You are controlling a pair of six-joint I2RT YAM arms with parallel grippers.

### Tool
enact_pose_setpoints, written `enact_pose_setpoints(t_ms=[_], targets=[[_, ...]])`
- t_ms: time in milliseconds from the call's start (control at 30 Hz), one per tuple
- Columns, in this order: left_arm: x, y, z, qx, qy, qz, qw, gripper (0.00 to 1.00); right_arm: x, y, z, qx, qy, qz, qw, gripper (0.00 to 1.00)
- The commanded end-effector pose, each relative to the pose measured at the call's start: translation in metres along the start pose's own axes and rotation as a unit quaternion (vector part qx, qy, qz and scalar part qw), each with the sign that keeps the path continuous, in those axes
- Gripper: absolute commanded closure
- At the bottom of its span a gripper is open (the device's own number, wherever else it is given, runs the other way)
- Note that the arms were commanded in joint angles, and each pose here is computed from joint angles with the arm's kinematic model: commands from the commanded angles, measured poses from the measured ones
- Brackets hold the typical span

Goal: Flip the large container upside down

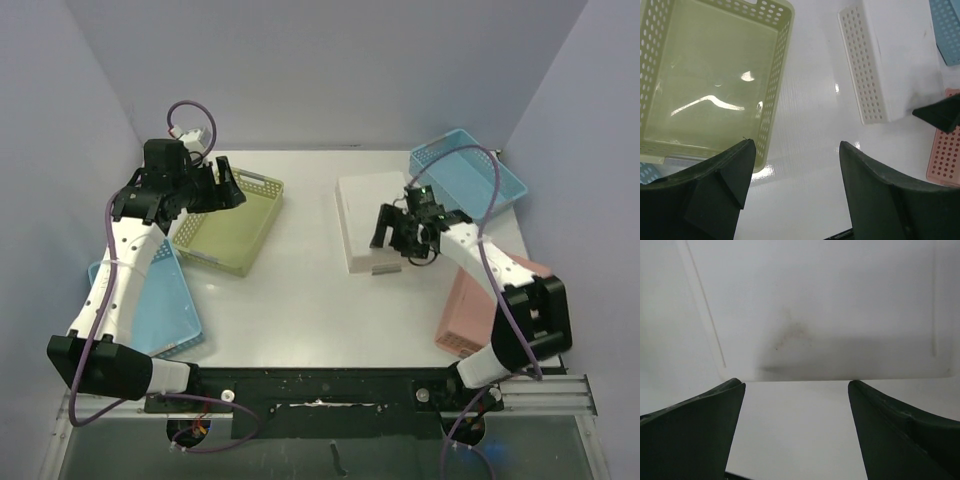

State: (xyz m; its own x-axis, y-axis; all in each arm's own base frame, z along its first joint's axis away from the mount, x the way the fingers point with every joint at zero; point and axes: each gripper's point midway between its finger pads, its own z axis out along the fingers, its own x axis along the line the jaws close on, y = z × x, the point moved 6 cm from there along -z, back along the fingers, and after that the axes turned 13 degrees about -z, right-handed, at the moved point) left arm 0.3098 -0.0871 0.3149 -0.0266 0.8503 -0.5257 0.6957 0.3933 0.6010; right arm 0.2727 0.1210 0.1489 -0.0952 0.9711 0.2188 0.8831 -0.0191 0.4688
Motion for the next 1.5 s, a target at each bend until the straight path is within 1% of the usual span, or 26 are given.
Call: enact_pose_setpoints(t_ms=[0, 67, 133, 233, 300, 367, 433, 500, 567, 667, 733, 833, 933, 1000, 1100, 1167, 1300, 1467], targets=[[-0.015, 0.019, -0.016, -0.045, -0.016, 0.022, 0.999, 0.33, 0.025, 0.117, 0.017, -0.151, 0.046, -0.074, 0.985, 0.12], [-0.014, 0.018, -0.018, -0.045, -0.012, 0.023, 0.999, 0.33, 0.032, 0.145, 0.025, -0.144, 0.053, -0.088, 0.984, 0.13], [-0.013, 0.018, -0.019, -0.045, -0.006, 0.024, 0.999, 0.33, 0.039, 0.163, 0.02, -0.141, 0.051, -0.109, 0.983, 0.14], [-0.008, 0.017, -0.02, -0.052, 0.011, 0.026, 0.998, 0.33, 0.035, 0.18, 0.0, -0.18, 0.029, -0.139, 0.973, 0.11], [-0.006, 0.019, -0.021, -0.056, 0.019, 0.029, 0.998, 0.33, 0.014, 0.187, -0.013, -0.194, 0.002, -0.133, 0.972, 0.11], [-0.006, 0.019, -0.021, -0.056, 0.021, 0.029, 0.998, 0.33, -0.017, 0.192, -0.024, -0.198, -0.014, -0.107, 0.974, 0.11], [-0.008, 0.019, -0.021, -0.054, 0.014, 0.031, 0.998, 0.33, -0.048, 0.196, -0.033, -0.209, -0.032, -0.087, 0.973, 0.1], [-0.012, 0.015, -0.02, -0.04, -0.003, 0.034, 0.999, 0.33, -0.077, 0.196, -0.04, -0.214, -0.065, -0.084, 0.971, 0.1], [-0.026, 0.005, -0.015, -0.022, -0.009, 0.055, 0.998, 0.33, -0.101, 0.193, -0.037, -0.198, -0.11, -0.101, 0.969, 0.11], [-0.076, -0.038, 0.002, 0.015, -0.02, 0.131, 0.991, 0.33, -0.123, 0.185, -0.025, -0.151, -0.168, -0.14, 0.964, 0.12], [-0.104, -0.068, 0.017, 0.043, -0.035, 0.164, 0.985, 0.33, -0.135, 0.18, -0.014, -0.123, -0.197, -0.159, 0.96, 0.12], [-0.133, -0.099, 0.035, 0.075, -0.056, 0.182, 0.979, 0.33, -0.146, 0.183, 0.002, -0.094, -0.217, -0.172, 0.956, 0.12], [-0.152, -0.11, 0.038, 0.081, -0.079, 0.186, 0.976, 0.33, -0.154, 0.184, 0.019, -0.058, -0.228, -0.177, 0.956, 0.15], [-0.156, -0.113, 0.039, 0.085, -0.086, 0.188, 0.975, 0.33, -0.16, 0.184, 0.032, -0.038, -0.229, -0.179, 0.956, 0.17], [-0.151, -0.115, 0.041, 0.087, -0.073, 0.192, 0.975, 0.33, -0.17, 0.183, 0.048, -0.016, -0.229, -0.174, 0.958, 0.25], [-0.146, -0.117, 0.041, 0.089, -0.062, 0.195, 0.975, 0.33, -0.173, 0.182, 0.053, -0.008, -0.217, -0.17, 0.961, 0.35], [-0.138, -0.122, 0.04, 0.094, -0.054, 0.193, 0.975, 0.33, -0.173, 0.182, 0.052, -0.012, -0.203, -0.166, 0.965, 0.57], [-0.134, -0.124, 0.04, 0.092, -0.052, 0.191, 0.976, 0.33, -0.168, 0.188, 0.041, -0.026, -0.198, -0.162, 0.966, 0.77]])
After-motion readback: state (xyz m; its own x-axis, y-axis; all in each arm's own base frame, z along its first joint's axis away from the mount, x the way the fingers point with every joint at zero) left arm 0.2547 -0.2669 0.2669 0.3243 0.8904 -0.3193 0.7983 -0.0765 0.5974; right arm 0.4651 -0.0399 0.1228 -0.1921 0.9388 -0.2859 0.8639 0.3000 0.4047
